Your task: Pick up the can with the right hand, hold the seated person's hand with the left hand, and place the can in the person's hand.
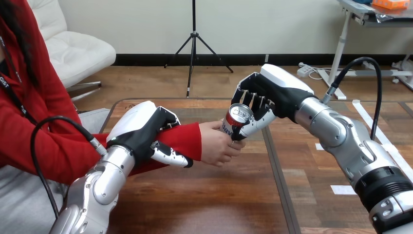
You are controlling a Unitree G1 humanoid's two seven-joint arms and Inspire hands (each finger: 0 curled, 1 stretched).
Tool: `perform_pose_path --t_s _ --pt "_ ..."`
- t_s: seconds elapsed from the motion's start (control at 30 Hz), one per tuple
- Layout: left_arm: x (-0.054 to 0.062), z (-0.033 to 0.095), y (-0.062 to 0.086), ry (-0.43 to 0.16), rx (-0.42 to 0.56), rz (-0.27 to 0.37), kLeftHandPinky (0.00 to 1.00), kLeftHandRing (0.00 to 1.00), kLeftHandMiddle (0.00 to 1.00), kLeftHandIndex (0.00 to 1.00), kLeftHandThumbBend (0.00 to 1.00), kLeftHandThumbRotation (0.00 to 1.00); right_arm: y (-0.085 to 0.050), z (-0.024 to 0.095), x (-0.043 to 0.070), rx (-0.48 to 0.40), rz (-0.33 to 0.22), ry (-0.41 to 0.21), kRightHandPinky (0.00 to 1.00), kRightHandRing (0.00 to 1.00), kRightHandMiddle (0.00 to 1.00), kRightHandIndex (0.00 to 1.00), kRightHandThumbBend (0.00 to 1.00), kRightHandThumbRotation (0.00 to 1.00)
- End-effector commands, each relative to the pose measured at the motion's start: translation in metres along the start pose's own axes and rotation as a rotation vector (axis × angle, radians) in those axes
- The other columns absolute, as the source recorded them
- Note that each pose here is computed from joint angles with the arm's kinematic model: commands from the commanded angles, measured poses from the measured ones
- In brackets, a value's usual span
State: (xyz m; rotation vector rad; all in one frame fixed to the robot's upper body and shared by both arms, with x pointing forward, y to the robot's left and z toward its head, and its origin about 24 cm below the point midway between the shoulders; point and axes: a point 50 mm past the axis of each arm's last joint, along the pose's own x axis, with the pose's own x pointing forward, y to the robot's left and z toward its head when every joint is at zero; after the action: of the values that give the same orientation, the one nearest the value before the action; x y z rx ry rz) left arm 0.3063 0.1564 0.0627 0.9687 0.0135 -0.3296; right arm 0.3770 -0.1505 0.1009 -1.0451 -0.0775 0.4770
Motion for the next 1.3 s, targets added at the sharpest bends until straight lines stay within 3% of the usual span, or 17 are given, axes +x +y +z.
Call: perform_pose_path --t_s 0.0,0.43,0.63,1.0,1.27 --pt "0.021 0.128 0.084 -0.507 -0.034 0.361 0.23 0.29 0.37 0.38 0.68 0.00 -0.055 0.082 0.008 -0.077 -0.176 -0.299 0.32 0.38 0.43 0.43 0.73 0.00" --pt "0.018 0.129 0.096 -0.545 -0.025 0.417 0.25 0.31 0.37 0.36 0.70 0.00 -0.048 0.074 0.008 -0.046 -0.152 -0.269 0.33 0.38 0.44 0.43 0.74 0.00" --pt "0.014 0.124 0.096 -0.549 -0.011 0.394 0.35 0.43 0.47 0.45 0.73 0.00 -0.044 0.066 0.006 -0.010 -0.129 -0.243 0.39 0.45 0.49 0.49 0.79 0.02" --pt "0.009 0.116 0.091 -0.530 -0.029 0.307 0.56 0.67 0.68 0.68 0.79 0.28 -0.044 0.056 0.002 0.024 -0.110 -0.218 0.51 0.59 0.62 0.61 0.90 0.40" --pt "0.005 0.111 0.086 -0.515 -0.036 0.282 0.58 0.70 0.71 0.69 0.87 0.33 -0.043 0.046 -0.002 0.041 -0.115 -0.213 0.55 0.63 0.66 0.65 0.92 0.60"
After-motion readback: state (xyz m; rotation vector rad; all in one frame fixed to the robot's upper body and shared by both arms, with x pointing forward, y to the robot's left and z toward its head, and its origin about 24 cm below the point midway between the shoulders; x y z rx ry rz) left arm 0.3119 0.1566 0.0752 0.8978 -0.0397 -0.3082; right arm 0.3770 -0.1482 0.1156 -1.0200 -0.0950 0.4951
